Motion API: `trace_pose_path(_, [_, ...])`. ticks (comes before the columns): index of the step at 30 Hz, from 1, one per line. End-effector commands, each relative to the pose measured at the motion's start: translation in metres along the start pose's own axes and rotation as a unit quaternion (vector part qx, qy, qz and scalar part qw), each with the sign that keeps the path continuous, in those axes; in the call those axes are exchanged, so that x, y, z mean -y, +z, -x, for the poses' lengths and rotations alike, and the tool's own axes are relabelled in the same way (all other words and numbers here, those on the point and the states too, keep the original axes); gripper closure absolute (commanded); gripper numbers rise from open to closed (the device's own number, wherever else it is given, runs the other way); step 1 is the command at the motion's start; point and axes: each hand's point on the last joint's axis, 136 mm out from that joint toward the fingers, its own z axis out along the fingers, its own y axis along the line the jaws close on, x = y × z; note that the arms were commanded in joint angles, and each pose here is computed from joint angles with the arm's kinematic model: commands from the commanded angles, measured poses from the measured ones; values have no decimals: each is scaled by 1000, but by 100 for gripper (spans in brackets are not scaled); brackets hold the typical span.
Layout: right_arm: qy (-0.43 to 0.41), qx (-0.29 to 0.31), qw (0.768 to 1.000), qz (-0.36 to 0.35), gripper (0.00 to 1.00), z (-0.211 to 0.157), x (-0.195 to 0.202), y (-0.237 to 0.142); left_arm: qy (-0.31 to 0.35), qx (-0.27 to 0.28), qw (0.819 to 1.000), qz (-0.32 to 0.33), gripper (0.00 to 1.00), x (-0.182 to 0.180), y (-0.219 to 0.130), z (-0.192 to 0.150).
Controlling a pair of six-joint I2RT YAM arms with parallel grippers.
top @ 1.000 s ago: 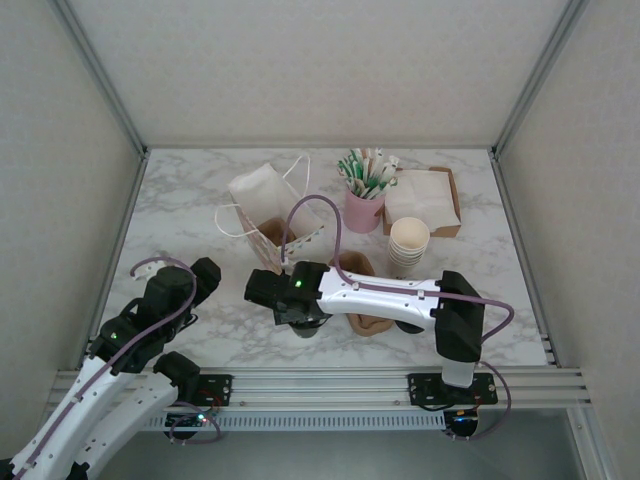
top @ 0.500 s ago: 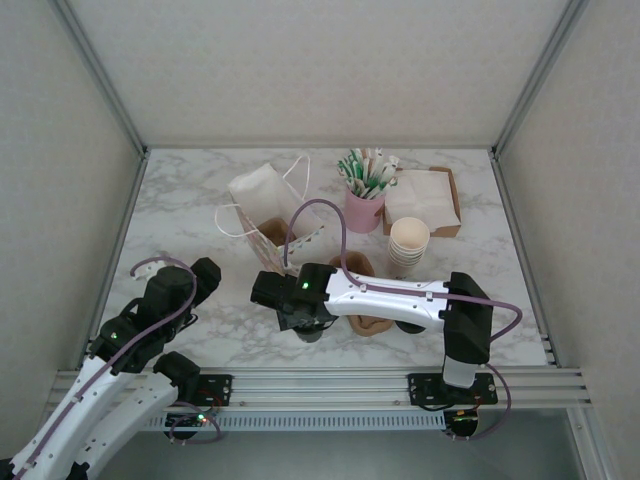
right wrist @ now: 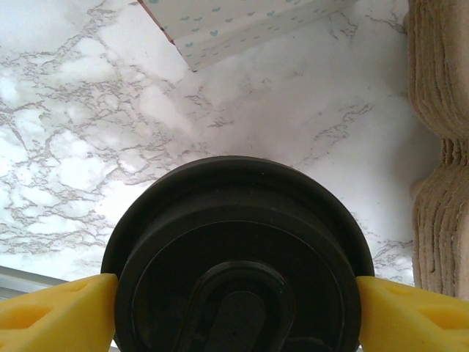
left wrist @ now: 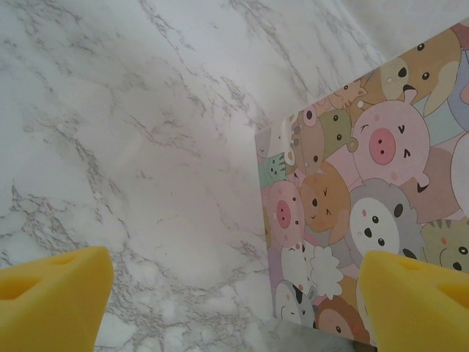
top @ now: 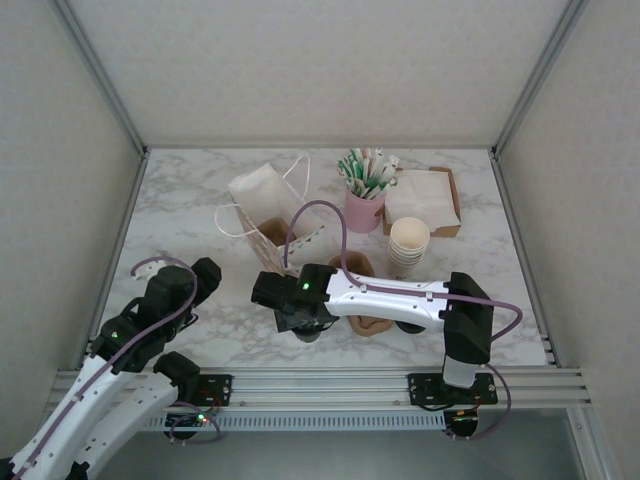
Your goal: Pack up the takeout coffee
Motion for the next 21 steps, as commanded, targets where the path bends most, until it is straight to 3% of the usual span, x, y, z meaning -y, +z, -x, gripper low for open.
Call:
trace_pose_path(1, [4, 7, 1000, -4, 16, 2, 5, -3, 4, -5, 1000, 15, 13, -7, 1, -3])
trace_pose_path(10, [12, 9, 1000, -1, 13, 4, 5, -3, 2, -6, 1000, 14, 13, -6, 0, -3])
trace_pose_path(21, [16, 13, 1000, -22, 17, 7, 10, 2, 2, -5, 1000, 13, 13, -4, 1, -2])
